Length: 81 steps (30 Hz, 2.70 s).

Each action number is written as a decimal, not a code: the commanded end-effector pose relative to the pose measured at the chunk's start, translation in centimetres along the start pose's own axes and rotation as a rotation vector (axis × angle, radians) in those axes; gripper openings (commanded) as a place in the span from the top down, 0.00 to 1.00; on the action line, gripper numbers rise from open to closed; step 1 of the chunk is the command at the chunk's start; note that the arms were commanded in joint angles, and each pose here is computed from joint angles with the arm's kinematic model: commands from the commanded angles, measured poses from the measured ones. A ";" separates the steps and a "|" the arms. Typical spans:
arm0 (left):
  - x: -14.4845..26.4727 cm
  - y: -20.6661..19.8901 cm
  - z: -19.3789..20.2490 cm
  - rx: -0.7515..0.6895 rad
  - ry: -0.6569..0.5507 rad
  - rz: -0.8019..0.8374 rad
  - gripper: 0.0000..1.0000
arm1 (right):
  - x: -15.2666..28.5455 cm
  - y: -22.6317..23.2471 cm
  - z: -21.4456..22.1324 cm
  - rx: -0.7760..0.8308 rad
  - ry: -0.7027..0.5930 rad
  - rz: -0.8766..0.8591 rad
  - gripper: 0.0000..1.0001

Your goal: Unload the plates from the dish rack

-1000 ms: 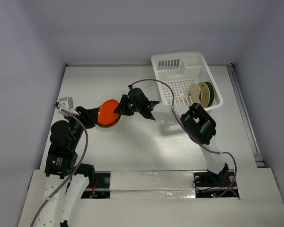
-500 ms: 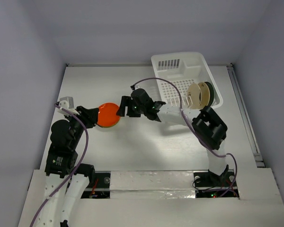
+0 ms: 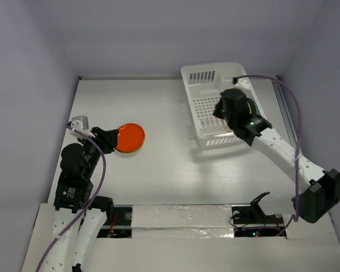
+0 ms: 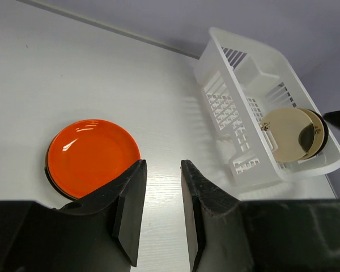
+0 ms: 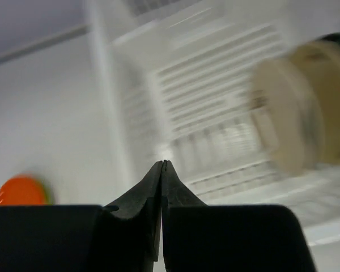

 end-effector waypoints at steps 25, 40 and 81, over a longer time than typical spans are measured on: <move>-0.8 -0.4 -0.1 0.006 -0.009 0.035 0.72 | -5.8 -17.3 -2.4 0.242 0.066 0.656 0.81; -0.6 -0.4 -0.2 0.004 -0.018 0.037 0.72 | -3.7 -14.6 -4.1 0.361 0.015 0.656 1.00; -0.1 -0.5 -0.7 0.005 -0.041 0.033 0.72 | -5.3 22.2 18.0 -0.209 0.573 -0.648 0.97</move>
Point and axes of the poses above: each gripper's point midway between its finger pads, its own x axis back along the fingers, its own y axis along the line the jaws close on, z = x × y, the point moved 4 cm from there along x, back along the fingers, and after that the axes turned 9 degrees about -x, right-handed, at the moved point
